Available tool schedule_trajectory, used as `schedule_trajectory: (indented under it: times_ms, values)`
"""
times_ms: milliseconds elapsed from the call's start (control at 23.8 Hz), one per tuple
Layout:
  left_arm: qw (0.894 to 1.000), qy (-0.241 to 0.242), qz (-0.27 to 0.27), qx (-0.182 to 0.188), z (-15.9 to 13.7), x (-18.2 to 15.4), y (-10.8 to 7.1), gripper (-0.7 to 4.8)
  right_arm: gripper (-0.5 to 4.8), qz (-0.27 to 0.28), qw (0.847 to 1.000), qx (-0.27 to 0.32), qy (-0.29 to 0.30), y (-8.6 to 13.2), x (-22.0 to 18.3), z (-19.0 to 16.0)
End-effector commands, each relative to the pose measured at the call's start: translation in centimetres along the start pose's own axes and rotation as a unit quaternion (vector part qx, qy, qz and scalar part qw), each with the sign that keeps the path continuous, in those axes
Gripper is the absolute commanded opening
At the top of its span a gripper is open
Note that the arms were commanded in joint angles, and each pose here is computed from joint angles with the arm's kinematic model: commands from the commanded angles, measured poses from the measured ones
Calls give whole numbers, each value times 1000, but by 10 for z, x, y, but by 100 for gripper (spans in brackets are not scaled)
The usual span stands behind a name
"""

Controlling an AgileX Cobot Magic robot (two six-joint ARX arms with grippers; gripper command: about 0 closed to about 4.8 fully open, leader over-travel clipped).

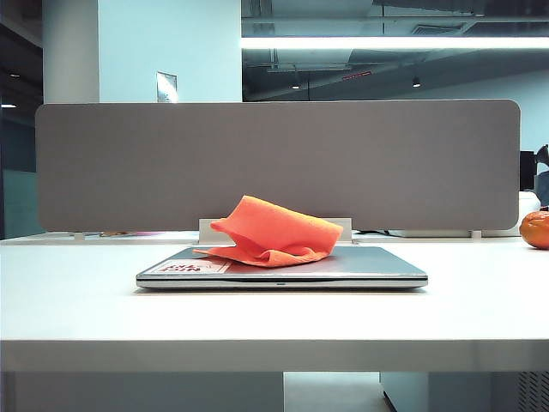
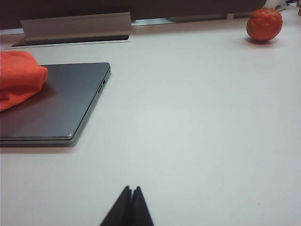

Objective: Pick up the orange rag and put it over the laptop.

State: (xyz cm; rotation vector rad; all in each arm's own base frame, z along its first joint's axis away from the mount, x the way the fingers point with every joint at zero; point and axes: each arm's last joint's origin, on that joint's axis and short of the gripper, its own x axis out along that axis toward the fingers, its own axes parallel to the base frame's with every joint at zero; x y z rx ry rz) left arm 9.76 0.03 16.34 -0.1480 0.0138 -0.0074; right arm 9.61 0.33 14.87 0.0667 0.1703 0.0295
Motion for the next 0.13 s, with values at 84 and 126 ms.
schedule_trajectory:
  times_ms: [84,126]
  values:
    - [1000,-5,-3,1,2,0,0,-6,-5,1,1000,-1,-5,0,0,0]
    - [1000,-5,-3,1,2,0,0,-6,-5,1,1000,-1,-5,0,0,0]
